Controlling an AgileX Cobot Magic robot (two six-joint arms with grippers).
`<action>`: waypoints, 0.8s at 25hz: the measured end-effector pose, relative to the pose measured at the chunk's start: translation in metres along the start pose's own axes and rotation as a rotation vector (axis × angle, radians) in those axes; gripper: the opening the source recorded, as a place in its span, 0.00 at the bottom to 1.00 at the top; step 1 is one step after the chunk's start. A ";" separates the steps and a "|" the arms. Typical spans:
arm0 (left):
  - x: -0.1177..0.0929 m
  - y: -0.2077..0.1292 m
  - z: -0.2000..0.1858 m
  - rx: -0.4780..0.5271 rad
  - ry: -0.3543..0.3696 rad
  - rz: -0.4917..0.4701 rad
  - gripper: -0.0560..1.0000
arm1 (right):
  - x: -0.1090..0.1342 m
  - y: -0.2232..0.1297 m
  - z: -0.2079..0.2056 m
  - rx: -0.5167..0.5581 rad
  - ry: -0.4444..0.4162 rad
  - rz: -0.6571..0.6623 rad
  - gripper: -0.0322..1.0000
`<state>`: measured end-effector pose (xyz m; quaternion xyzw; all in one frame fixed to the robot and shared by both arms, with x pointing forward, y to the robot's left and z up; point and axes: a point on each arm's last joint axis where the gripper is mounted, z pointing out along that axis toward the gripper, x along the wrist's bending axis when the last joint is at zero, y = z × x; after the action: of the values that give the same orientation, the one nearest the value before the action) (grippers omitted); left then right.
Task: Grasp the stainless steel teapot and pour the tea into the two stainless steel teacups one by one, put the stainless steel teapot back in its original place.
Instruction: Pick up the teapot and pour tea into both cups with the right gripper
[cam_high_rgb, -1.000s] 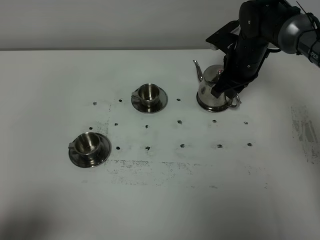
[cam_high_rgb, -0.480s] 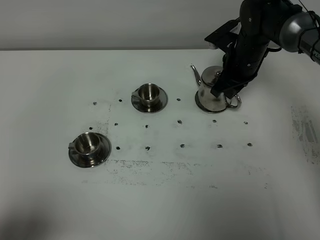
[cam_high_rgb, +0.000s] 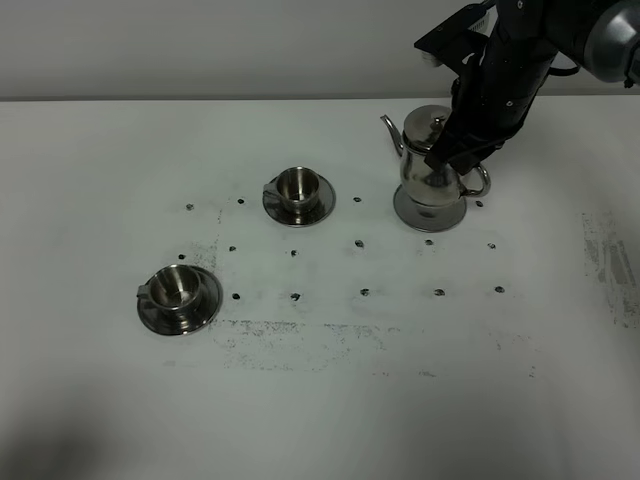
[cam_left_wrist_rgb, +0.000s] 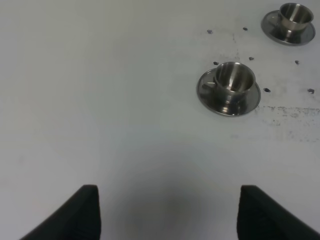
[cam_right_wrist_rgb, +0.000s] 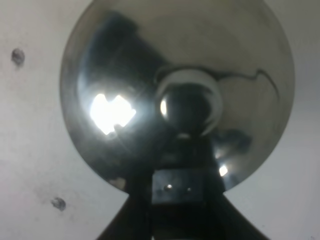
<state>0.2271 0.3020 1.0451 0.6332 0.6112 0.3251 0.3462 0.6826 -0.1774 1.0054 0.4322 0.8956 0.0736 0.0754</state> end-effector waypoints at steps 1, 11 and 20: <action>0.000 0.000 0.000 0.000 0.000 0.000 0.58 | 0.003 0.001 0.000 0.001 0.001 -0.018 0.23; 0.000 0.000 0.000 0.000 0.000 0.000 0.58 | 0.071 0.029 -0.028 -0.071 0.002 -0.343 0.23; 0.000 0.000 0.000 0.000 0.000 0.000 0.58 | 0.133 0.043 -0.039 -0.111 0.005 -0.679 0.23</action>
<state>0.2271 0.3020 1.0451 0.6332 0.6112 0.3251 0.3462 0.6261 -0.0490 1.0427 0.1044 0.9832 0.0940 0.1169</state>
